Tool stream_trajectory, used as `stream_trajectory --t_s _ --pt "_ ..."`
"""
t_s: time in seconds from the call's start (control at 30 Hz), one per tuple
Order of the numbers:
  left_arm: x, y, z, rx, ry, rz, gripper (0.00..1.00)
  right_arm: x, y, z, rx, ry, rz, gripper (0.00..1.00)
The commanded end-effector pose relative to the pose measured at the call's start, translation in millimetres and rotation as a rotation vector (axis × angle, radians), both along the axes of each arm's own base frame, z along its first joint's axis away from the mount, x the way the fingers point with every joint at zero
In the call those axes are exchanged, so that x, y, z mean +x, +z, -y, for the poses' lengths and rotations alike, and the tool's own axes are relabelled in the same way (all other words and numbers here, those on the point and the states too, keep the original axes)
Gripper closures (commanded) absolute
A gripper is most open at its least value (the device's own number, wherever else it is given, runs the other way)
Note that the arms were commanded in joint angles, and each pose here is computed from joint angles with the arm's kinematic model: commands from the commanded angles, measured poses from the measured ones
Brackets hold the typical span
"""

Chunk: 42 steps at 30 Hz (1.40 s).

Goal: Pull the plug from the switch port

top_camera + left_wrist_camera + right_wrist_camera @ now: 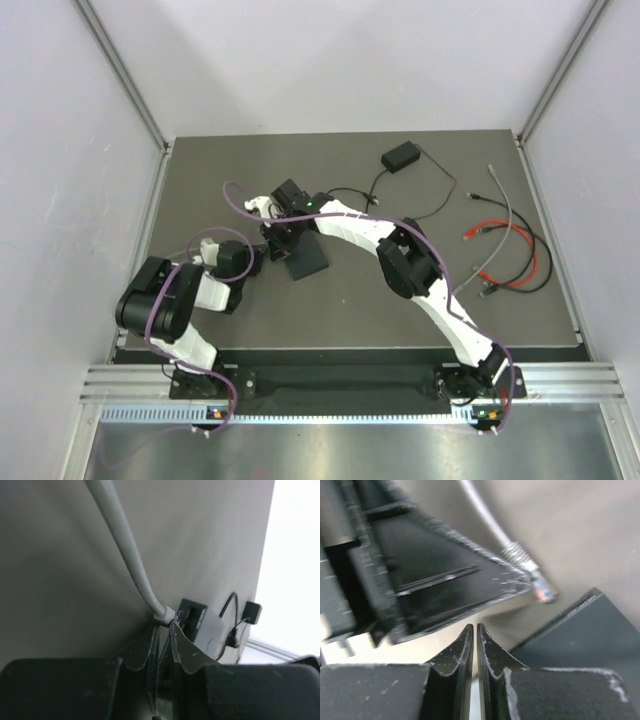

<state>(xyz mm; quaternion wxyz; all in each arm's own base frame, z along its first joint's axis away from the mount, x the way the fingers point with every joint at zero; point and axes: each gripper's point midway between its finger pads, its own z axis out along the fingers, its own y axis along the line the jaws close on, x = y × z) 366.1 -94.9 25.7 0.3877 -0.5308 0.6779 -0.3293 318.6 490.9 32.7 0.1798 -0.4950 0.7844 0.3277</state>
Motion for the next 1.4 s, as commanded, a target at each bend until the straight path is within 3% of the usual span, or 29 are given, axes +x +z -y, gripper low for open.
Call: stream_trajectory --t_s 0.0,0.1,0.37,0.5,0.7,0.93,1.03,1.17,1.37 --pt "-29.9 -23.8 -11.6 0.102 -0.013 -0.126 1.00 19.2 -27.0 27.7 -0.105 -0.125 0.021 0.92" --pt "-33.2 -12.5 -13.6 0.143 -0.033 -0.125 1.00 11.6 -15.7 31.8 -0.058 -0.146 0.007 0.89" --pt "-49.8 49.0 -7.9 0.259 -0.177 -0.014 1.00 -8.7 67.8 36.5 0.080 -0.211 -0.027 0.78" --pt "-69.5 72.0 8.6 0.263 -0.314 0.044 1.00 -14.9 117.7 55.1 0.162 -0.282 -0.018 0.65" --pt "-107.8 99.5 57.1 0.157 -0.556 0.144 1.00 -23.4 128.0 87.2 0.210 -0.329 -0.082 0.45" --pt "-152.7 106.4 102.2 0.126 -0.774 0.192 1.00 -56.8 138.2 83.8 0.355 -0.301 -0.351 0.14" --pt "-169.6 106.2 111.1 0.113 -0.839 0.216 1.00 -68.4 155.6 76.4 0.450 -0.285 -0.457 0.07" --pt "-185.9 99.5 116.9 0.083 -0.882 0.213 1.00 -75.8 170.7 70.7 0.515 -0.269 -0.507 0.04" --pt "-201.7 95.7 123.8 0.060 -0.935 0.227 1.00 -85.1 161.9 61.4 0.492 -0.277 -0.559 0.06"
